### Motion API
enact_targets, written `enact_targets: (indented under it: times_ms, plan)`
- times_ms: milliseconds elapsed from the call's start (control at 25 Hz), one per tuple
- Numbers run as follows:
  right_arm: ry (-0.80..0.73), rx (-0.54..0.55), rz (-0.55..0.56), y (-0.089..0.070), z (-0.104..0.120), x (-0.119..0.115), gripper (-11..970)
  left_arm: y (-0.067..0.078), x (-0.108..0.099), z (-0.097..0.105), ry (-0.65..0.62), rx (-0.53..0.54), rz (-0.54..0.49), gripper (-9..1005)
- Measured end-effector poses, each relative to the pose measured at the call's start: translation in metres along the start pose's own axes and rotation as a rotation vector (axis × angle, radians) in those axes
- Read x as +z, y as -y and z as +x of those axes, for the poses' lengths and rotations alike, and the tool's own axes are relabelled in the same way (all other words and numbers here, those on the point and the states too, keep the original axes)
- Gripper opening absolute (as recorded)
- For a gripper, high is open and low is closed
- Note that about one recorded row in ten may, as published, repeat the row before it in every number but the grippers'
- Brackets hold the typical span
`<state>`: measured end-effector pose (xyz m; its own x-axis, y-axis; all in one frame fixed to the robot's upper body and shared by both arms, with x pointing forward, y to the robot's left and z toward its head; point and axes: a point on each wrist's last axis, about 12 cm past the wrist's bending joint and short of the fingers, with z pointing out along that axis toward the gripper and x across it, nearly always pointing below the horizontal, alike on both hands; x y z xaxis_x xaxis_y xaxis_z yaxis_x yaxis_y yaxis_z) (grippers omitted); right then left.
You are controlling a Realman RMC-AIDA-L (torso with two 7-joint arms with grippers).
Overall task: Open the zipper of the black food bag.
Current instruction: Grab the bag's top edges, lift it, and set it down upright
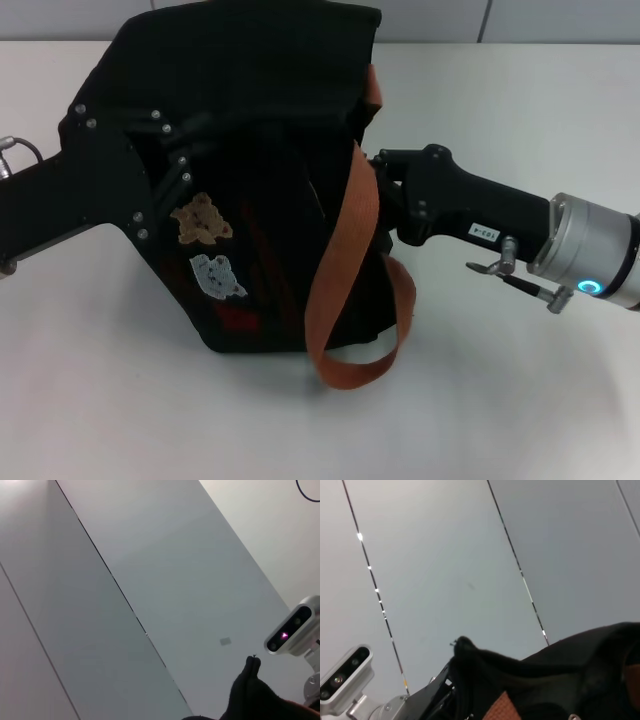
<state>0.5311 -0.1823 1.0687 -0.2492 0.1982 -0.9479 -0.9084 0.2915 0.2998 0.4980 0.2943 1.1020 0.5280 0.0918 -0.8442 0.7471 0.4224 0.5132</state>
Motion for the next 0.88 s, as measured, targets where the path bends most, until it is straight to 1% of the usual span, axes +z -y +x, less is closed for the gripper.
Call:
enact_targets:
  times_ms: [80, 120, 160, 200, 280, 320, 360, 480, 520, 560, 600, 880]
  plan:
    - [0.005, -0.001, 0.011, 0.001, 0.000, -0.002, 93, 0.000, 0.000, 0.000, -0.001, 0.000, -0.001, 71]
    - [0.009, -0.021, 0.040, 0.003, 0.001, -0.004, 103, 0.000, 0.000, 0.000, -0.001, 0.001, -0.001, 71]
    - [0.009, -0.021, 0.040, 0.003, 0.001, -0.004, 114, 0.000, 0.000, 0.000, -0.001, 0.001, -0.001, 71]
    - [0.004, -0.051, 0.072, 0.004, 0.005, -0.003, 124, -0.001, 0.001, 0.000, -0.002, 0.002, -0.001, 71]
    - [-0.002, -0.069, 0.090, 0.005, 0.007, -0.003, 145, -0.001, 0.001, 0.001, -0.003, 0.002, -0.001, 71]
    - [-0.007, -0.124, 0.118, 0.005, 0.012, 0.000, 168, -0.002, 0.002, 0.001, -0.004, 0.003, -0.001, 71]
    - [-0.007, -0.124, 0.118, 0.005, 0.012, 0.000, 191, -0.002, 0.002, 0.001, -0.004, 0.003, -0.001, 71]
    - [0.007, -0.267, 0.154, -0.001, 0.019, 0.002, 259, -0.001, 0.004, 0.002, 0.001, -0.007, -0.001, 71]
    - [0.027, -0.328, 0.177, -0.006, 0.023, 0.003, 282, 0.000, 0.005, 0.003, 0.003, -0.016, -0.005, 71]
    - [0.027, -0.328, 0.177, -0.006, 0.023, 0.003, 290, 0.000, 0.005, 0.003, 0.003, -0.016, -0.005, 70]
    - [0.046, -0.366, 0.194, -0.009, 0.025, 0.003, 297, 0.001, 0.005, 0.004, 0.003, -0.011, -0.008, 70]
    - [0.055, -0.405, 0.183, -0.016, 0.028, 0.006, 350, 0.003, 0.008, 0.005, 0.006, -0.015, -0.008, 70]
